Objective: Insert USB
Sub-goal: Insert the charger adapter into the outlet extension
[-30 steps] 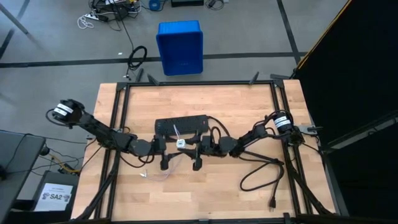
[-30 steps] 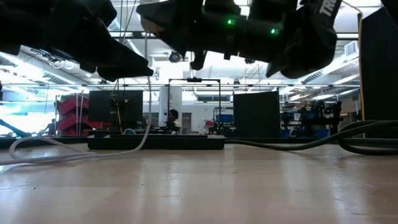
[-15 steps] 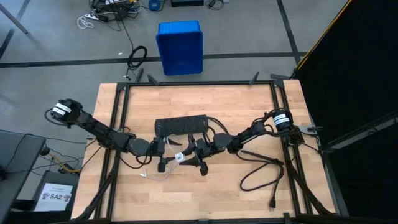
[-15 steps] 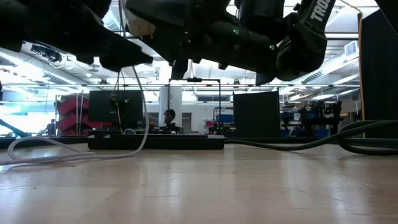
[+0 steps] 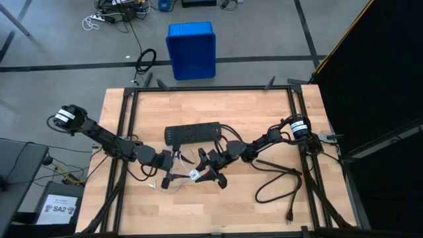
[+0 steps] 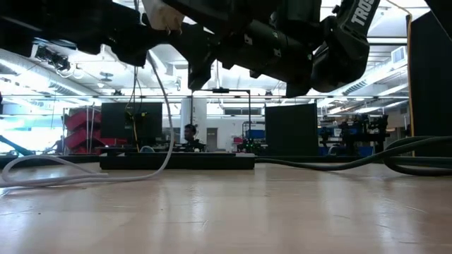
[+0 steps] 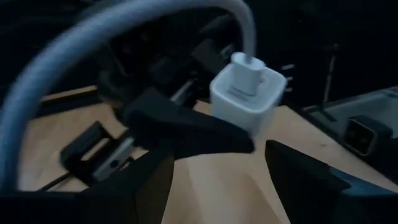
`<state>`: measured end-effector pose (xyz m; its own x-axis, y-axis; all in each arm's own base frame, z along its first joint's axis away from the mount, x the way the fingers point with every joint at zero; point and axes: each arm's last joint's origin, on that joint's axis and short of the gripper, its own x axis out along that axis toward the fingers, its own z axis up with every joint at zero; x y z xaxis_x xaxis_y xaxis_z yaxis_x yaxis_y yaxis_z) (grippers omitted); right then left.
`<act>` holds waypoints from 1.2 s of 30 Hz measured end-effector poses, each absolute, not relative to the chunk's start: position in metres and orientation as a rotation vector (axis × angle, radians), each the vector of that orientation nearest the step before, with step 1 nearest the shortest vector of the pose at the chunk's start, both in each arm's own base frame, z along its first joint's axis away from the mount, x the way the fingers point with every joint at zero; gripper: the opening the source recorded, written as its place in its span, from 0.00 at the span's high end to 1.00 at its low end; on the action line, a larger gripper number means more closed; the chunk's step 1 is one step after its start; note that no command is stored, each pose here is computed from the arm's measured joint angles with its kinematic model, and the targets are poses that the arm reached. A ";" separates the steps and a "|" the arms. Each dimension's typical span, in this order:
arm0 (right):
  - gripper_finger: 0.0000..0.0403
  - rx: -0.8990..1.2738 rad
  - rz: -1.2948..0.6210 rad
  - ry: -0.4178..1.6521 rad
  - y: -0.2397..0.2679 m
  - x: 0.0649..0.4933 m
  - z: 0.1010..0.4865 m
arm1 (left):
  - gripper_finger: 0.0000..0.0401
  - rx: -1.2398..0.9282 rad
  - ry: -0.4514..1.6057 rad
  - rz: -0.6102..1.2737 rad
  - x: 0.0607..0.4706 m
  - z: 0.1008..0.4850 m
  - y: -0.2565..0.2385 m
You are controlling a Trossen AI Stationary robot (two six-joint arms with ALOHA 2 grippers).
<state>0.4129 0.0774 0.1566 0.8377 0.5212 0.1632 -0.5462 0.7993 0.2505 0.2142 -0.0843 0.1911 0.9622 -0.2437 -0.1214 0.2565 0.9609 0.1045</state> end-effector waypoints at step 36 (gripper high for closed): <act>0.73 0.333 0.582 -0.007 0.075 0.423 0.158 | 0.48 0.229 0.013 -0.368 0.233 0.196 -0.091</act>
